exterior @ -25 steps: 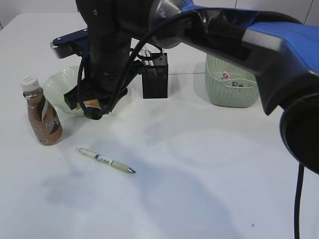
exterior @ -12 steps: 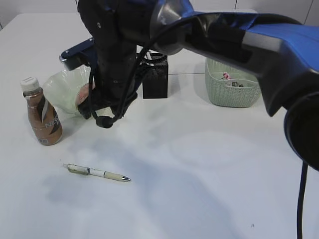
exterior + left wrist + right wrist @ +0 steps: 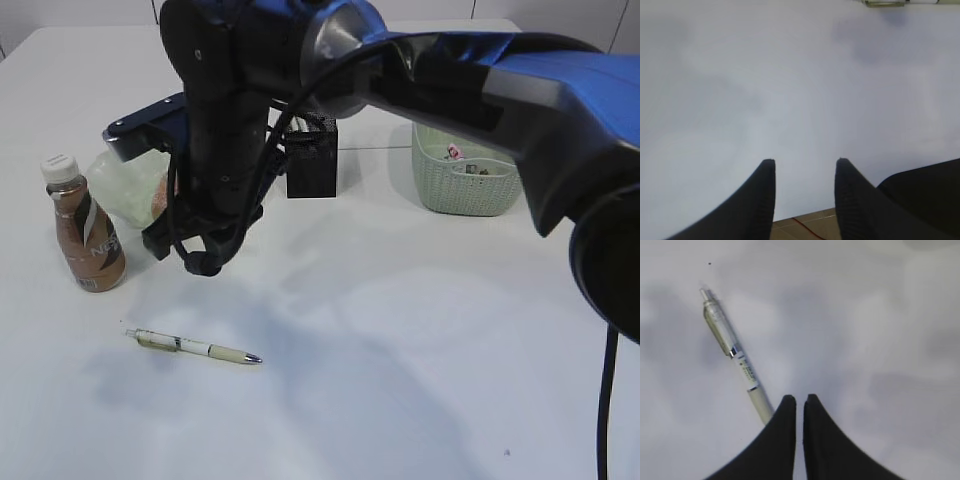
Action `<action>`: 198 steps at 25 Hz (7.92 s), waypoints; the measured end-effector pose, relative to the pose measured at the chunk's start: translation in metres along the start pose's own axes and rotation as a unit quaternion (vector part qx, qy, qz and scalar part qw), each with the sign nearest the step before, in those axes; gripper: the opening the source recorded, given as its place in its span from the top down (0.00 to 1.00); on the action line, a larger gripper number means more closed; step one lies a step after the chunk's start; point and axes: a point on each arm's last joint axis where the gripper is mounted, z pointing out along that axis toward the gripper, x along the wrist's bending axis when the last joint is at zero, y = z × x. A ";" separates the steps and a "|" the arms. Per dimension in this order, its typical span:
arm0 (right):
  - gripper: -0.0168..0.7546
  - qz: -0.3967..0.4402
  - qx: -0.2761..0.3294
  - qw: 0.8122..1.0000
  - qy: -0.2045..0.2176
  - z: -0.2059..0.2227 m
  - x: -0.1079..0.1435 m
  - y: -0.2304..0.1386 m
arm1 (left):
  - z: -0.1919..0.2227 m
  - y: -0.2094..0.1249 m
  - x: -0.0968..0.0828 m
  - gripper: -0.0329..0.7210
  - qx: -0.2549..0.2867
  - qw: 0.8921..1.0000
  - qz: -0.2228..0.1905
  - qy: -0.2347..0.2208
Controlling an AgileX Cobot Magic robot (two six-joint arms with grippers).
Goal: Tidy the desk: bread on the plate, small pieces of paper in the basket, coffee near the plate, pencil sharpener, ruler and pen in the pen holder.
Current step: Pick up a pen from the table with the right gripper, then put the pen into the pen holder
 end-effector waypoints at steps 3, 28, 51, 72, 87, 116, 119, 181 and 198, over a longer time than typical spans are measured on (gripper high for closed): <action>0.87 -0.006 -0.001 1.000 0.010 0.000 0.002 0.000 | 0.000 0.000 0.000 0.59 0.000 1.000 0.000 0.000; 0.67 -0.030 0.024 0.998 0.050 0.014 0.009 -0.009 | 0.000 0.000 0.000 0.59 -0.002 1.000 0.000 -0.001; 0.67 -0.026 0.023 0.997 0.062 0.015 0.011 -0.009 | 0.000 0.001 0.000 0.59 -0.005 1.000 0.000 -0.002; 0.53 -0.143 0.011 0.985 0.094 0.014 0.034 -0.007 | 0.000 0.000 0.000 0.59 -0.001 1.000 -0.001 -0.002; 0.52 -0.175 0.044 0.978 0.107 0.058 0.035 -0.013 | 0.000 -0.001 -0.001 0.59 0.005 1.000 -0.002 -0.003; 0.52 -0.192 0.025 0.979 0.072 0.078 0.029 -0.002 | 0.000 -0.001 -0.001 0.59 0.005 1.000 0.000 -0.003; 0.52 -0.191 0.029 0.978 0.073 0.083 0.029 -0.003 | 0.000 -0.001 -0.001 0.59 0.005 1.000 0.000 -0.003; 0.84 -0.055 0.011 0.998 0.041 0.031 0.024 0.003 | 0.000 -0.001 -0.001 0.59 0.005 1.000 0.009 -0.007; 0.84 0.005 -0.086 0.996 0.006 -0.081 -0.015 0.001 | 0.000 0.000 -0.001 0.59 0.001 1.000 0.009 -0.008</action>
